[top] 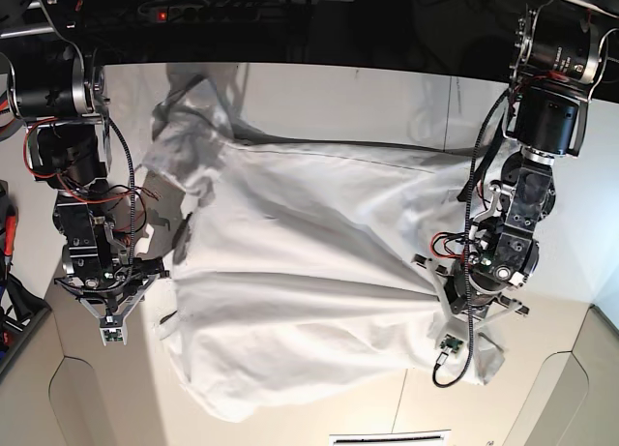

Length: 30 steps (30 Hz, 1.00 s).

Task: Layout the t-shirt on the table in an organized manner, then fold the t-shirt properly
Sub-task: 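Pull the shirt edges outward with both grippers and release, then move both grippers toward the shirt collar to grasp it again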

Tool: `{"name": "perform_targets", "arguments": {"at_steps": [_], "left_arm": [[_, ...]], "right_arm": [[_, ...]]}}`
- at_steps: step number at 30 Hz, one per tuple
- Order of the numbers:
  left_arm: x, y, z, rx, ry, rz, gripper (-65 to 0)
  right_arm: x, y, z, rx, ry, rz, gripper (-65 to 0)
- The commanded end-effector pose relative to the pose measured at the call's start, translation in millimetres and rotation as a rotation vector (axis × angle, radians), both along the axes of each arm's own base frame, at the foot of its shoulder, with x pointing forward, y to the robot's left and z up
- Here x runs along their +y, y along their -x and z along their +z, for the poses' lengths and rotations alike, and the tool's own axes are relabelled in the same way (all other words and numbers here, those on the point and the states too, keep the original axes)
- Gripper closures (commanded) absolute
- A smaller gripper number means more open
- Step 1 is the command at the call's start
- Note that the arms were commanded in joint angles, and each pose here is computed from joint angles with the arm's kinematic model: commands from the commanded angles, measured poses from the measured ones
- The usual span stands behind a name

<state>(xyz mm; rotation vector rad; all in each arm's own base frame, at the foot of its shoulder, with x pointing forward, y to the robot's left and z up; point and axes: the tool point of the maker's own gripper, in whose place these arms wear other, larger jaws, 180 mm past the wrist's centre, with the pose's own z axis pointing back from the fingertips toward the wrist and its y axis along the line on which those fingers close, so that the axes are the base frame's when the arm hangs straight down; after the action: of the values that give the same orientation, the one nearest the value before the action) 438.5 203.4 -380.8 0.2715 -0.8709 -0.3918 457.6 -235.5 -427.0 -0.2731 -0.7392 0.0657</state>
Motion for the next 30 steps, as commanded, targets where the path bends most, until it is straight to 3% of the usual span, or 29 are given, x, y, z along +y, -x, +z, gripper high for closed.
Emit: {"name": "perform_targets", "arguments": {"at_steps": [1,8,15,22,23,26,27,30], "left_arm": [[10,-15,24,-0.071,-0.024,0.018,0.0],[13,-15,25,-0.072,-0.040,0.020,0.0],[67,-16,50,-0.163,-0.305,0.160,0.0],[95,0,42,-0.092,-0.358,0.201,0.0],[96,2,40,-0.083,-0.356,0.204,-2.2],[97,6,35,-0.073,-0.358,0.204,-27.6],[97,6,35,-0.072,-0.358,0.204,-32.4],[99,6,37,-0.079,-0.366,0.213,-33.6]], "right_arm": [[-3,-19,24,-0.071,0.009,0.000,-16.5],[-3,-20,25,-0.075,0.009,0.002,-16.5],[-2,-20,25,-0.079,0.009,0.003,-16.5],[0,-17,22,-0.047,0.001,0.016,-14.1],[5,-16,20,-0.029,-0.011,0.047,-12.4],[20,-11,14,0.023,-0.041,0.126,-11.0],[23,-8,13,0.033,-0.048,0.140,-11.0],[38,8,7,0.049,-0.077,0.207,-11.0]]}}
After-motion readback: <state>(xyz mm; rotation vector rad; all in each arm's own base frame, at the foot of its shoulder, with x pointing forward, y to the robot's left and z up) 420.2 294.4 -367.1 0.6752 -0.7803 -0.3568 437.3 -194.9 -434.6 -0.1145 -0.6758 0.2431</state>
